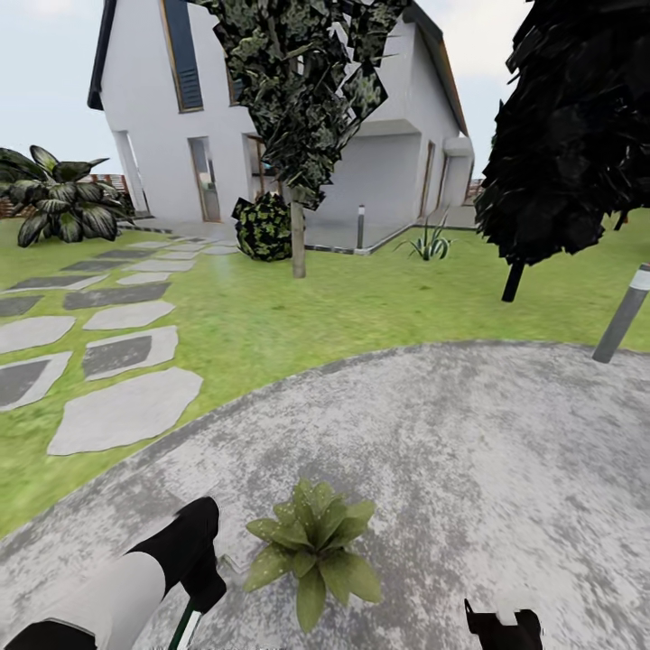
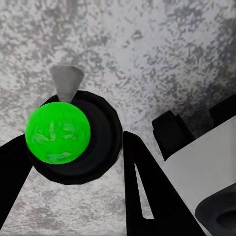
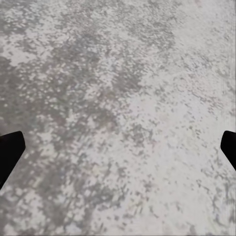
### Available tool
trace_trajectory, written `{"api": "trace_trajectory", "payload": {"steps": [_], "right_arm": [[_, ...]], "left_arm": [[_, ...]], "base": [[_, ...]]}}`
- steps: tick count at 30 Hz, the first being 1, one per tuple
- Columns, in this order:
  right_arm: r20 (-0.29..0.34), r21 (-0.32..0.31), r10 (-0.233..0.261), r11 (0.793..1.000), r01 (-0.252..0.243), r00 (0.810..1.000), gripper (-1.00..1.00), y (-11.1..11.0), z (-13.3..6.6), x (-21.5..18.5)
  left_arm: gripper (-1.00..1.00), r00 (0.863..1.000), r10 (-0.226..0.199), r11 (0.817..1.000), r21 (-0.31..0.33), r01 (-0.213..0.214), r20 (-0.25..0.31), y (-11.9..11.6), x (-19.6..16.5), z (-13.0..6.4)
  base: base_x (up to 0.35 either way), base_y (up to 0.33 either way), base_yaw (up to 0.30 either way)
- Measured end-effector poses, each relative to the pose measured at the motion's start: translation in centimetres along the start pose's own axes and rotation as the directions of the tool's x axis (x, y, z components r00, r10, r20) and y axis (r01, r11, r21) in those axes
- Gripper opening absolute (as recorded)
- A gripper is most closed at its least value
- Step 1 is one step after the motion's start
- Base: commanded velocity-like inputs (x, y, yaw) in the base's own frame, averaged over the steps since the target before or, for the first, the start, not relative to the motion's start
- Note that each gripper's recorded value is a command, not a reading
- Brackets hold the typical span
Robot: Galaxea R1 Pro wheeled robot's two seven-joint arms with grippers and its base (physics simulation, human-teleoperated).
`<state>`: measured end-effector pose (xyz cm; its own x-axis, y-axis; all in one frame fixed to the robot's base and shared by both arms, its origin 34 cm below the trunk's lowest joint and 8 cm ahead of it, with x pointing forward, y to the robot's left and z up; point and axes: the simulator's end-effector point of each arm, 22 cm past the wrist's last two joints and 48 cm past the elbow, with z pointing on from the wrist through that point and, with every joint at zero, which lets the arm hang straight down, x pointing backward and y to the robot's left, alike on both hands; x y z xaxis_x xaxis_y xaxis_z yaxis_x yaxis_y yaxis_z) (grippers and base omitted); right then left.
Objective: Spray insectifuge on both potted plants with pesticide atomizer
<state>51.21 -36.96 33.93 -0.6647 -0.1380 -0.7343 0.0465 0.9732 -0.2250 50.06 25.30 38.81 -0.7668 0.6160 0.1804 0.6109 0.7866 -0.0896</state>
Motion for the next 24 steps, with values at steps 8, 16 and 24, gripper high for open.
{"api": "trace_trajectory", "payload": {"steps": [8,16,24], "right_arm": [[0.000,0.000,0.000,1.000,0.000,1.000,1.00,0.0,0.0,0.0],[0.063,0.026,-0.015,1.000,0.013,0.998,1.00,-1.4,0.5,-3.0],[0.067,0.029,-0.016,0.999,0.014,0.998,1.00,-1.6,0.5,-3.2]], "left_arm": [[-1.00,1.000,-0.001,1.000,0.000,0.001,0.003,0.0,-0.2,-0.1],[-1.00,0.998,-0.020,0.999,0.051,0.016,0.064,0.3,-4.4,-5.5],[-1.00,0.998,-0.014,0.998,0.057,0.011,0.064,0.2,-4.4,-5.4]], "base": [[0.000,-0.003,0.266],[0.128,-0.090,0.019],[0.199,-0.195,0.018]]}}
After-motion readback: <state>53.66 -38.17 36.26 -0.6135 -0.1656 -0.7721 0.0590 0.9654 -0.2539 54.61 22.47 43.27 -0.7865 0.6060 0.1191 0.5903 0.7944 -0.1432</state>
